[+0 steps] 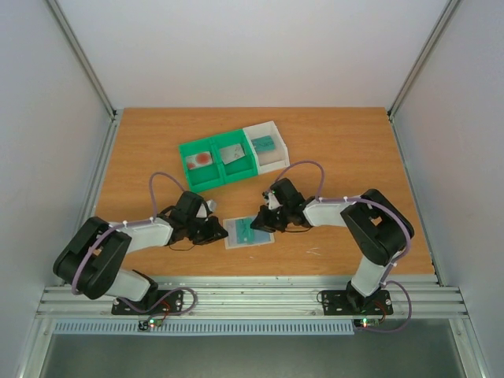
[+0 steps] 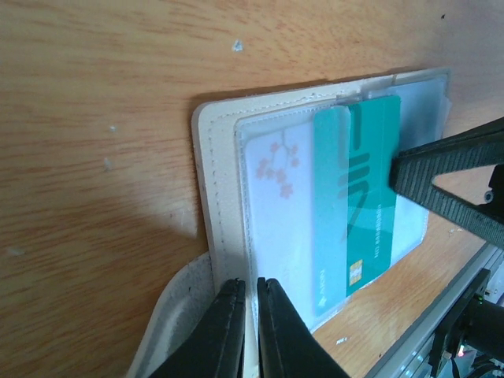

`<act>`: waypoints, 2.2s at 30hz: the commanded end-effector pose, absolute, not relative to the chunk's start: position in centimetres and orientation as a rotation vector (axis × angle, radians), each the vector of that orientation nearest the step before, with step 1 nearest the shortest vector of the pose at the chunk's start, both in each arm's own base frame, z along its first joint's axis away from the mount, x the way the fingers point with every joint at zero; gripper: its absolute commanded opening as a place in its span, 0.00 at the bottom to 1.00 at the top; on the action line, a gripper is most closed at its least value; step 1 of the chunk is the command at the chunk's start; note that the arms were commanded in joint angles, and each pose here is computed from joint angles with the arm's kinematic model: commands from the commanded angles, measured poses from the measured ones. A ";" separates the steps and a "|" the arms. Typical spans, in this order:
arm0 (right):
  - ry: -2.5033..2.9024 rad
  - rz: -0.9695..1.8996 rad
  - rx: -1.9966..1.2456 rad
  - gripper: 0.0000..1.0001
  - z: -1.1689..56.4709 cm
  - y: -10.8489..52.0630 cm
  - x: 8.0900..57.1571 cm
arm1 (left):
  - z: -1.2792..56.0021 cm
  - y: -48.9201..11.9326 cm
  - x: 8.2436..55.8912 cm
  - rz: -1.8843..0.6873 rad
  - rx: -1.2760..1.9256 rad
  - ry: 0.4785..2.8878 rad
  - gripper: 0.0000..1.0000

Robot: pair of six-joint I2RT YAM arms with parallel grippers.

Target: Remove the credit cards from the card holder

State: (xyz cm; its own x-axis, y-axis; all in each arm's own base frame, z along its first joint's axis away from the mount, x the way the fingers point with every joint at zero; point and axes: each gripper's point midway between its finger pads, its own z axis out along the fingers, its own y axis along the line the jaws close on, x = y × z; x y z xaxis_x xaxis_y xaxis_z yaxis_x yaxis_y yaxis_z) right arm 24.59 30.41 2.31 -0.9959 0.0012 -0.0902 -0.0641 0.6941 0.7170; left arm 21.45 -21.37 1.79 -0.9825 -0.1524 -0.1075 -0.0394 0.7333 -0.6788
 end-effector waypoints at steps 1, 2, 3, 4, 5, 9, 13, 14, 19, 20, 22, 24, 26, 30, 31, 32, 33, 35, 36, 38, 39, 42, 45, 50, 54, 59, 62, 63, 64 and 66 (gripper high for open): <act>2.822 1.108 0.023 0.01 2.4 28.2 25.3 | -0.5 -20.0 21.1 -0.957 -0.222 2.845 0.09; 2.818 1.104 0.017 0.01 2.6 28.0 25.3 | -0.6 -20.0 21.1 -0.949 -0.221 2.851 0.09; 2.815 1.094 0.015 0.01 2.9 27.8 25.4 | -0.5 -19.9 21.1 -0.947 -0.219 2.849 0.09; 2.815 1.082 0.011 0.01 3.0 27.6 25.4 | -0.5 -19.9 21.1 -0.947 -0.221 2.847 0.09; 2.813 1.070 0.006 0.01 3.2 27.4 25.4 | -0.4 -19.9 21.1 -0.949 -0.220 2.841 0.09; 2.793 1.042 -0.008 0.01 4.3 27.0 25.5 | 0.3 -20.0 21.3 -0.965 -0.219 2.824 0.09; 2.768 1.052 -0.024 0.01 5.6 26.9 25.4 | 1.6 -20.8 21.4 -1.052 -0.225 2.785 0.16; 2.763 1.054 -0.025 0.01 5.9 26.9 25.3 | 2.1 -21.0 21.5 -1.075 -0.224 2.770 0.20; 2.724 1.104 -0.041 0.01 7.9 27.1 25.1 | 5.2 -22.0 22.0 -1.181 -0.198 2.685 0.27; 2.712 1.126 -0.046 0.01 8.4 27.3 25.1 | 5.9 -22.2 22.1 -1.202 -0.188 2.664 0.30; 2.693 1.175 -0.049 0.01 9.4 27.6 24.9 | 7.4 -22.5 22.2 -1.246 -0.174 2.618 0.37; 2.670 1.218 -0.048 0.01 10.3 27.9 24.7 | 9.1 -23.0 22.5 -1.308 -0.161 2.550 0.44; 2.641 1.268 -0.048 0.01 11.4 28.2 24.6 | 10.6 -23.2 22.6 -1.362 -0.157 2.488 0.48; 2.547 1.398 -0.083 0.01 13.8 29.3 24.7 | 13.1 -23.8 22.7 -1.453 -0.136 2.391 0.52; 2.525 1.436 -0.088 0.01 14.4 29.6 24.6 | 13.6 -23.9 22.7 -1.478 -0.133 2.369 0.52; 2.496 1.479 -0.093 0.01 15.0 29.9 24.7 | 14.0 -24.1 22.7 -1.503 -0.127 2.347 0.52; 2.469 1.519 -0.097 0.01 15.6 30.2 24.6 | 14.5 -24.2 22.7 -1.532 -0.133 2.325 0.52; 2.426 1.589 -0.088 0.01 16.6 30.6 24.5 | 15.2 -24.5 22.7 -1.586 -0.131 2.285 0.51; 2.412 1.615 -0.077 0.01 17.0 30.6 24.5 | 15.6 -24.6 22.7 -1.608 -0.130 2.266 0.50; 2.390 1.643 -0.074 0.01 17.6 30.7 24.4 | 16.1 -24.8 22.7 -1.651 -0.141 2.236 0.50; 2.386 1.647 -0.075 0.01 17.7 30.7 24.4 | 16.4 -24.8 22.7 -1.667 -0.142 2.220 0.49; 2.382 1.654 -0.070 0.01 17.9 30.7 24.3 | 16.9 -24.9 22.8 -1.705 -0.154 2.188 0.48; 2.372 1.670 -0.068 0.01 18.2 30.7 24.3 | 16.9 -25.0 22.9 -1.721 -0.165 2.179 0.46; 2.366 1.678 -0.072 0.01 18.2 30.8 24.2 | 17.1 -25.0 22.9 -1.734 -0.172 2.157 0.34; 2.371 1.680 -0.075 0.01 18.0 30.8 24.2 | 17.5 -24.9 23.0 -1.741 -0.172 2.139 0.16; 2.359 1.685 -0.107 0.01 18.3 30.9 24.0 | 17.8 -25.0 22.8 -1.743 -0.135 2.129 0.01; 2.368 1.669 -0.142 0.06 18.3 30.8 23.8 | 18.3 -25.2 22.6 -1.757 -0.095 2.116 0.00; 2.369 1.661 -0.156 0.07 18.3 30.7 23.7 | 18.5 -25.3 22.5 -1.765 -0.076 2.115 0.00; 2.369 1.652 -0.169 0.09 18.5 30.6 23.7 | 18.6 -25.4 22.2 -1.768 -0.048 2.124 0.00; 2.372 1.621 -0.196 0.13 18.7 30.3 23.6 | 18.6 -25.6 21.8 -1.768 0.003 2.141 0.00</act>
State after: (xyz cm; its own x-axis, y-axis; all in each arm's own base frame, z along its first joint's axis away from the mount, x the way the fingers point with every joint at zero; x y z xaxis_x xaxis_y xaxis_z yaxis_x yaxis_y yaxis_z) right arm 24.02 30.46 16.64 -0.9759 0.0785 -0.2038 -0.1592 0.3835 0.9097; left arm 22.36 -25.05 16.81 -0.9378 -0.2891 -0.1920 0.1221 0.2432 -0.9623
